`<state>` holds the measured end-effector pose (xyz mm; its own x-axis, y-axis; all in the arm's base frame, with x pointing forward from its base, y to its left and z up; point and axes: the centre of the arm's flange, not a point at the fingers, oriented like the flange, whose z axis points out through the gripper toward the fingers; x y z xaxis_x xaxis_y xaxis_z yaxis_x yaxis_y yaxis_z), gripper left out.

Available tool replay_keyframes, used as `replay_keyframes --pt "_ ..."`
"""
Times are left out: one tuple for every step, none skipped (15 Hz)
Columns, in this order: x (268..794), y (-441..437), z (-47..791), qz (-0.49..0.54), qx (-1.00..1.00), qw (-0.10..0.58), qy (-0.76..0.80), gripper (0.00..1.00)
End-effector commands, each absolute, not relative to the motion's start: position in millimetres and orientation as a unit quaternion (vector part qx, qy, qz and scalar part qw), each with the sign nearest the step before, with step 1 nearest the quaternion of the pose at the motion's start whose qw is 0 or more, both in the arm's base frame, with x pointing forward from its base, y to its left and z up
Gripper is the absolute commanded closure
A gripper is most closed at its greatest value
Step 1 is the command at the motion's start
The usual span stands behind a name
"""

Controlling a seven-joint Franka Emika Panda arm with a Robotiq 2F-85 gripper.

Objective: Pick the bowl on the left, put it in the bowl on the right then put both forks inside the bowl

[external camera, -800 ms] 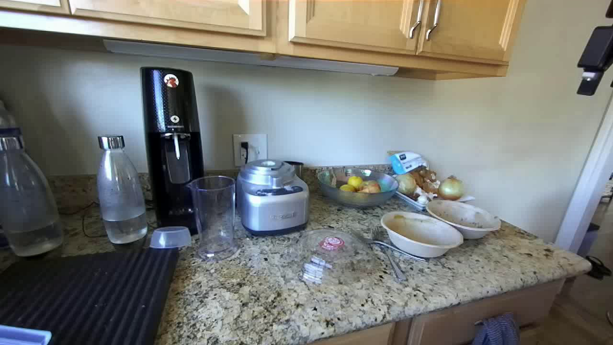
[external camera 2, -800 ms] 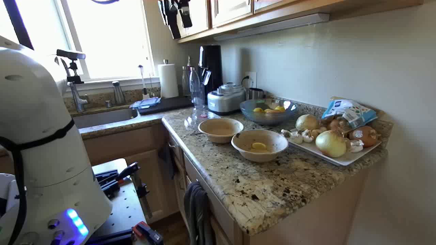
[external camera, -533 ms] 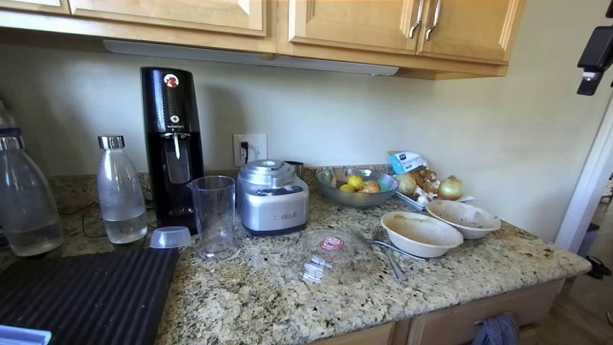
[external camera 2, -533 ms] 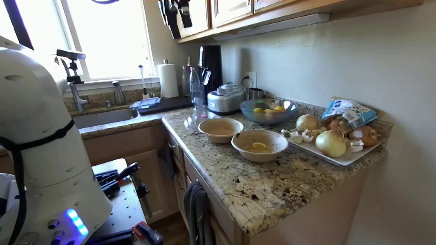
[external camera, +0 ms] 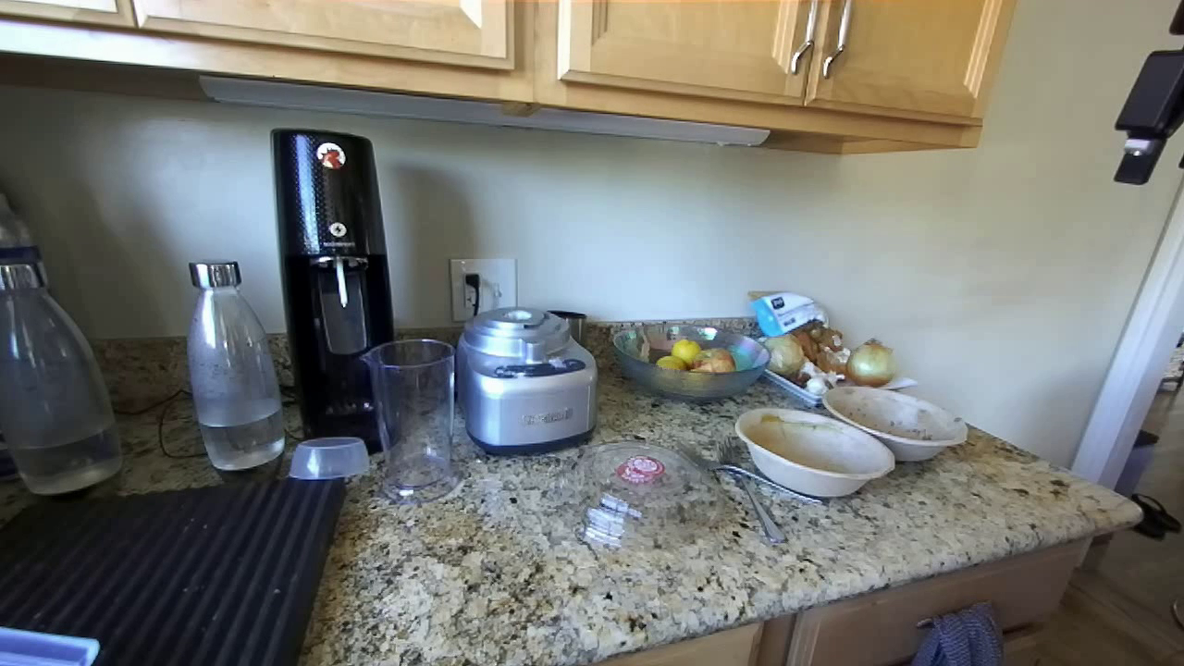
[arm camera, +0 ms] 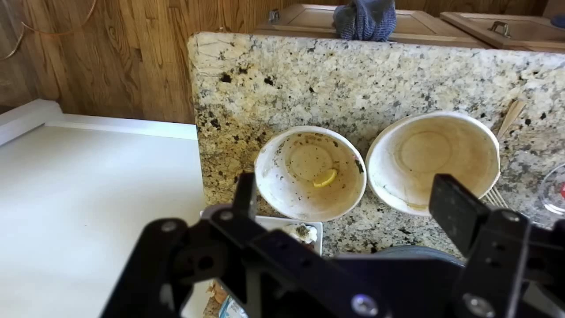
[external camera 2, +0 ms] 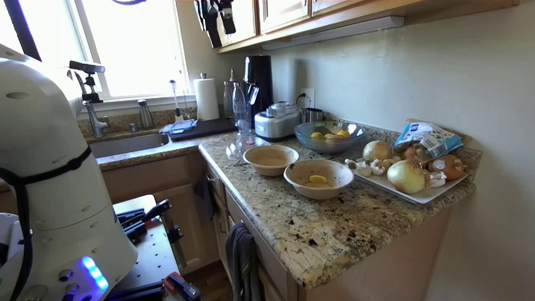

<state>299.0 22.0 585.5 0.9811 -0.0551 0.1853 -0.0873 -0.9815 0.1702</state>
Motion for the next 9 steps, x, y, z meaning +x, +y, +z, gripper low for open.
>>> replay_keyframes --pt "299.0 22.0 585.5 0.09 0.991 0.089 -0.036 0.0" --pt "299.0 22.0 585.5 0.09 0.991 0.089 -0.036 0.0" --pt "299.0 22.0 585.5 0.09 0.991 0.089 -0.036 0.0" --pt "299.0 22.0 585.5 0.09 0.991 0.089 -0.036 0.0" --pt "299.0 22.0 585.5 0.09 0.991 0.089 -0.036 0.0" --pt "299.0 22.0 585.5 0.09 0.991 0.089 -0.036 0.0" --pt "300.1 25.1 583.4 0.091 0.991 0.089 -0.035 0.0" --pt "303.5 31.5 578.0 0.094 0.991 0.09 -0.032 0.0" --pt "307.5 37.4 572.3 0.096 0.99 0.095 -0.029 0.0"
